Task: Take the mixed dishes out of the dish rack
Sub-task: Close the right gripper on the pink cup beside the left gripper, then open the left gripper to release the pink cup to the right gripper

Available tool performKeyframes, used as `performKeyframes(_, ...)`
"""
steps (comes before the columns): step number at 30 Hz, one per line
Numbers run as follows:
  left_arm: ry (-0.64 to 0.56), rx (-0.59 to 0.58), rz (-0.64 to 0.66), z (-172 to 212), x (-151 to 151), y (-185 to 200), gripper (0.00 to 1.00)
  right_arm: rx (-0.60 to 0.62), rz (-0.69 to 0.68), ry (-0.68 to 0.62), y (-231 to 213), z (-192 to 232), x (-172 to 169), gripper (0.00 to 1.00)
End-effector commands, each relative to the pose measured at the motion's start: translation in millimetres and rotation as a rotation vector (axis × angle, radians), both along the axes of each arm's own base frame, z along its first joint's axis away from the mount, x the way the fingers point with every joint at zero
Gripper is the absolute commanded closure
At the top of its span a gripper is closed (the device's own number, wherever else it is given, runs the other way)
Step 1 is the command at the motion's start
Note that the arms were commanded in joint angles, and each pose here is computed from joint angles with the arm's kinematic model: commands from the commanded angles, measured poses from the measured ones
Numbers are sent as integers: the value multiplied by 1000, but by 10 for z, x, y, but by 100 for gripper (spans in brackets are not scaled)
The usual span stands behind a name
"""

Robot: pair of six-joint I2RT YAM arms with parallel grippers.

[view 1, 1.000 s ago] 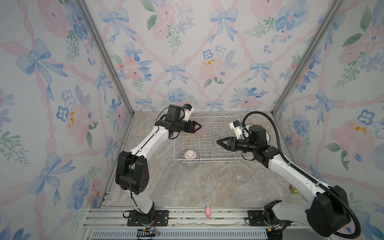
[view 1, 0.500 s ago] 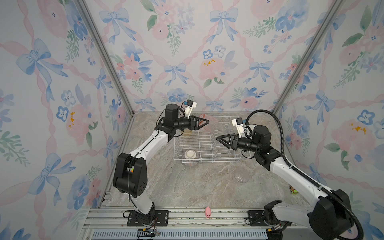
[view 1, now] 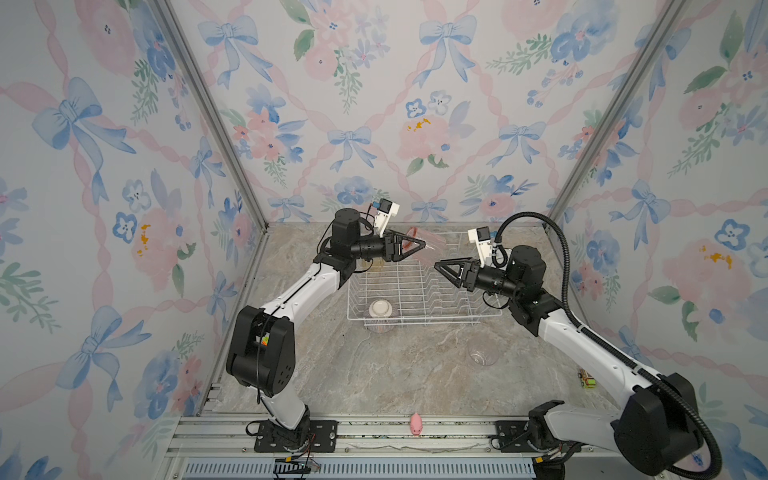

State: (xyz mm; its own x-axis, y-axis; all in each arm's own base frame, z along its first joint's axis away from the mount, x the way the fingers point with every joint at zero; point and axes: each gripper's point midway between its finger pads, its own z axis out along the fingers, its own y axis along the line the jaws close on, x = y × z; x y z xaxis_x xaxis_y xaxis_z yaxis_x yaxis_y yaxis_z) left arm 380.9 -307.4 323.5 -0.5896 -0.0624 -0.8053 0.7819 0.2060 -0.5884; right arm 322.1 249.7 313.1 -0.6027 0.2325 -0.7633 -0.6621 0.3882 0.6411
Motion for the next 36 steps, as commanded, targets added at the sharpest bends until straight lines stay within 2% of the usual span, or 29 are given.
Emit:
performKeyframes(1,-62,-43,-51,247,-145,-46,51,37,-30,-43,-48,194,105,44)
performKeyframes(9,-66,-57,-83,276,-211,-120,51,69,-22,-79,-63,318,153,47)
performKeyframes(14,-48,-59,-94,203,-194,-189,52,131,19,-114,-21,479,127,56)
performKeyframes(22,-42,-81,-124,198,-198,-314,52,157,33,-128,17,541,143,72)
performKeyframes(26,-33,-82,-138,167,-199,-370,52,164,75,-147,53,606,75,85)
performKeyframes(29,-27,-82,-139,144,-197,-389,45,166,73,-154,54,645,67,100)
performKeyframes(33,-37,-84,-136,170,-216,-379,34,145,72,-172,61,687,28,100)
performKeyframes(34,-42,-85,-130,188,-215,-371,28,133,62,-174,49,690,30,100)
performKeyframes(35,-48,-87,-121,207,-212,-357,5,122,58,-178,42,699,19,100)
performKeyframes(36,-53,-87,-113,222,-207,-344,2,111,60,-182,41,706,-6,100)
